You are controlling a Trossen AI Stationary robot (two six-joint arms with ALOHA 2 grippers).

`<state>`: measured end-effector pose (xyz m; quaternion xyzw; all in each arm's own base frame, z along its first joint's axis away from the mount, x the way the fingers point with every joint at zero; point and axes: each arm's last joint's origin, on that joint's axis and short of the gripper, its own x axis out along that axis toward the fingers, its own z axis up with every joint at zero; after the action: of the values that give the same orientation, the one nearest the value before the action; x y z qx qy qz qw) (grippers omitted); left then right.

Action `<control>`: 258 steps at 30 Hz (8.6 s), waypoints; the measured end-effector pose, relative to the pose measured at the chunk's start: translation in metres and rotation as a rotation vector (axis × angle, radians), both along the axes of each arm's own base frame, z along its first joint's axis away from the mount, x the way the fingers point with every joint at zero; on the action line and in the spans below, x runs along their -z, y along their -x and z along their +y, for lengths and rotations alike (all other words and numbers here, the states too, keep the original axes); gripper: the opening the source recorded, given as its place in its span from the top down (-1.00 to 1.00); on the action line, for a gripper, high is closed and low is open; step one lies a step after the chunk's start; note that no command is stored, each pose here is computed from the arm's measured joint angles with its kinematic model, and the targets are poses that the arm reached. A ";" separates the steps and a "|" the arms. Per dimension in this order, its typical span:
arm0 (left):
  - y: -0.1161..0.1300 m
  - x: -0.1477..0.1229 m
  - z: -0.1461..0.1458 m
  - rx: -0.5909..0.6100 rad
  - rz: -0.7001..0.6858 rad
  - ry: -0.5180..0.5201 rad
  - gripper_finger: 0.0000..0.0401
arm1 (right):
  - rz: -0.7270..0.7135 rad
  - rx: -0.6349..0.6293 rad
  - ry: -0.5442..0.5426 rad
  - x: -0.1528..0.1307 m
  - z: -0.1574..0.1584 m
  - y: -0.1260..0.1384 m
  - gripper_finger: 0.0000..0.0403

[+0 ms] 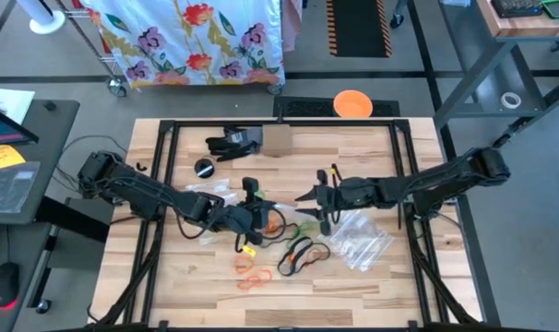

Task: Sort rubber bands
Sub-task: Open the transparent zip bag, then put the orange rubber band into the transparent zip bag

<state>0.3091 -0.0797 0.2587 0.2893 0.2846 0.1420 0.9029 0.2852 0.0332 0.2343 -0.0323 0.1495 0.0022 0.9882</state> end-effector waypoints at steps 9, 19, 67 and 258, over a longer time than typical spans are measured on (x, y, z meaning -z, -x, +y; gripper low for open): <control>0.000 0.000 0.001 -0.006 -0.003 0.005 1.00 | -0.001 -0.030 0.008 -0.006 0.009 -0.003 0.36; 0.000 0.000 0.001 -0.007 -0.004 0.009 1.00 | -0.010 0.046 0.054 -0.007 0.006 -0.004 0.36; -0.006 -0.007 -0.002 0.031 -0.121 0.161 0.33 | 0.106 0.226 0.285 0.002 -0.001 0.001 1.00; -0.021 -0.030 -0.008 -0.045 -0.282 0.200 0.09 | 0.434 0.441 -0.046 -0.002 0.008 -0.020 1.00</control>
<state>0.3303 -0.0876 0.2888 0.1689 0.1742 0.1725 0.9546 0.3051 0.0409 0.2360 0.0244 0.3602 -0.2020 0.9104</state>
